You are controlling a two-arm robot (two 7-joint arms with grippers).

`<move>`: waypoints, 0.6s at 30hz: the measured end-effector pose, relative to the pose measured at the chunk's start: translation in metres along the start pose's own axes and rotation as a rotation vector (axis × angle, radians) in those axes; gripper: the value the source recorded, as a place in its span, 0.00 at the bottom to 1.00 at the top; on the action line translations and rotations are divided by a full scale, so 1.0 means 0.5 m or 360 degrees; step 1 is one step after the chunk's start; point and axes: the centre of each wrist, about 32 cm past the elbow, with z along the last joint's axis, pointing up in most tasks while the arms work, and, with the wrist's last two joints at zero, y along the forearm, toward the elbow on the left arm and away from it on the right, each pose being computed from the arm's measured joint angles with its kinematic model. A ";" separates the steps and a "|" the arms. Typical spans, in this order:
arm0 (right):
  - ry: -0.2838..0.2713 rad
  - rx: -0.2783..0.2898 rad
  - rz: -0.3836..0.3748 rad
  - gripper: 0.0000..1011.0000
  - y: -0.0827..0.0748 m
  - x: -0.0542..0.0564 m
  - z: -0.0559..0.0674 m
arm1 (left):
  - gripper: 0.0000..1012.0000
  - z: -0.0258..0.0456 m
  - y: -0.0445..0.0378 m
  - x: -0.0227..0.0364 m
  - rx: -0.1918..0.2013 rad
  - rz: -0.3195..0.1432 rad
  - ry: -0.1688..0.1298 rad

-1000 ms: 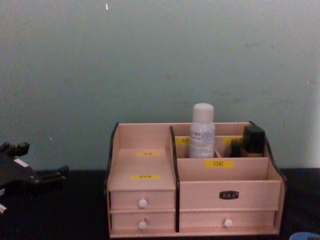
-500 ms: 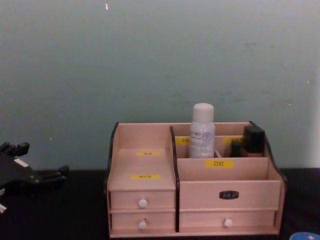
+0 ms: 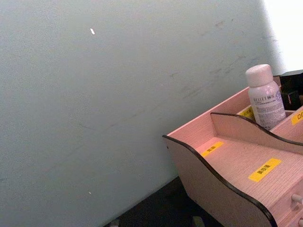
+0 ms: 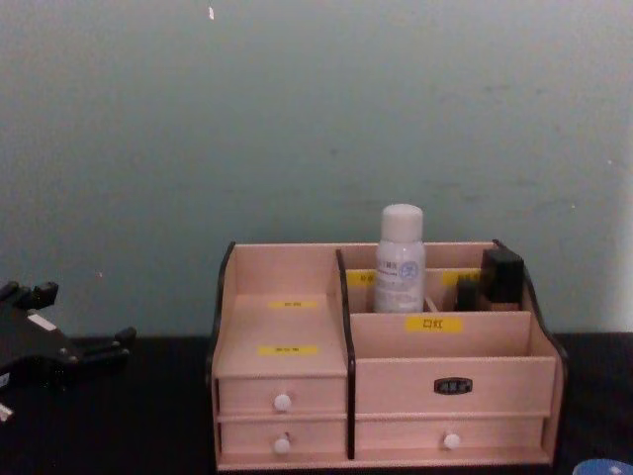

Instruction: Pick up the facial cleanser and watermelon frost from the table and place them into the tiered storage box.

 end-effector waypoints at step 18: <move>0.0005 -0.0017 0.0031 0.99 0.014 0.008 0.002 | 0.99 0.000 0.000 0.000 0.0000 0.0000 0.0000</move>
